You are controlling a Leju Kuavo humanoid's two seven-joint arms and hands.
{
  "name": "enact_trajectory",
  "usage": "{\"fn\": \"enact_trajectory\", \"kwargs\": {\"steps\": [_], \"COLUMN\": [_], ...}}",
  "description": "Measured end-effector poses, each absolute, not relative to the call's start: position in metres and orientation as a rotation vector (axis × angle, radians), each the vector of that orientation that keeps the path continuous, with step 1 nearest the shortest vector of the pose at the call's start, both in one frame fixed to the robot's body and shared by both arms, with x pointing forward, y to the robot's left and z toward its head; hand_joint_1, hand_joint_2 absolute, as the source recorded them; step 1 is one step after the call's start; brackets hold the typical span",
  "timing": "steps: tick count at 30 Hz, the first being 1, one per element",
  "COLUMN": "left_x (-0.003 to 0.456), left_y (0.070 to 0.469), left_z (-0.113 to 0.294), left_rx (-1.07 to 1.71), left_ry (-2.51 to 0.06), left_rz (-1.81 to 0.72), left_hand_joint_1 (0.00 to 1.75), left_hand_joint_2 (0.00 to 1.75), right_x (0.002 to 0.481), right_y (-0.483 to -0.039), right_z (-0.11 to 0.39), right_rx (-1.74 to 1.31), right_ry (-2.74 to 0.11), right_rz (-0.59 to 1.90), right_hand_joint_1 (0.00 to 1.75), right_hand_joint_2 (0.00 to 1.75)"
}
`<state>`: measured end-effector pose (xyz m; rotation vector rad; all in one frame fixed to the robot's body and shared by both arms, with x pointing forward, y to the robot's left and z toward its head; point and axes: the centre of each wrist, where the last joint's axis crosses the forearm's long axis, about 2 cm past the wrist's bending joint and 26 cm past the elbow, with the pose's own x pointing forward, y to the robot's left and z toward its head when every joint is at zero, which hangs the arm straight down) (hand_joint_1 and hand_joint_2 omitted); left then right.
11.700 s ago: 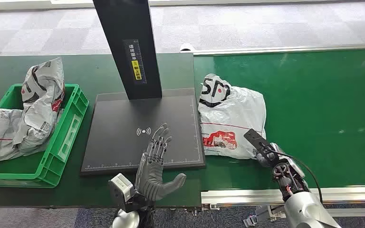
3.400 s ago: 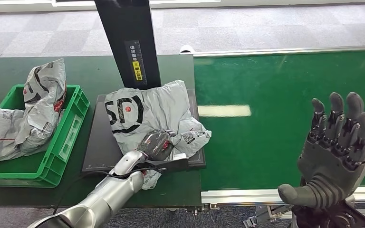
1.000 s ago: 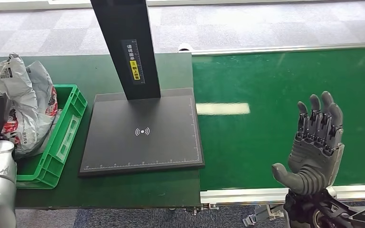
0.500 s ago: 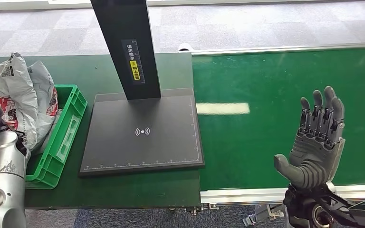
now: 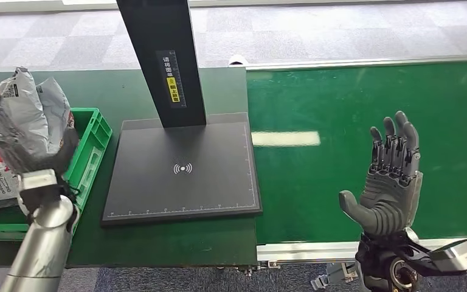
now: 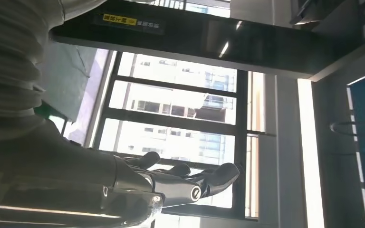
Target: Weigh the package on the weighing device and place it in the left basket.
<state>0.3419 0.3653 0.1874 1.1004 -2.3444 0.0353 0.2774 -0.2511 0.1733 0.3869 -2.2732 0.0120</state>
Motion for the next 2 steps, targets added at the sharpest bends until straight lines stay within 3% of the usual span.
{"fn": "enact_trajectory", "kwargs": {"steps": [2], "left_x": [0.329], "left_y": [0.326], "left_z": [0.170], "left_rx": [0.874], "left_ry": [-2.359], "left_rz": [0.009], "left_hand_joint_1": [0.00], "left_hand_joint_2": [1.75], "right_x": [0.278], "right_y": [-0.249], "right_z": [0.168], "right_rx": [0.272], "right_ry": [-2.242], "right_rz": [0.048], "right_hand_joint_1": [0.00], "right_hand_joint_2": [1.75]}}
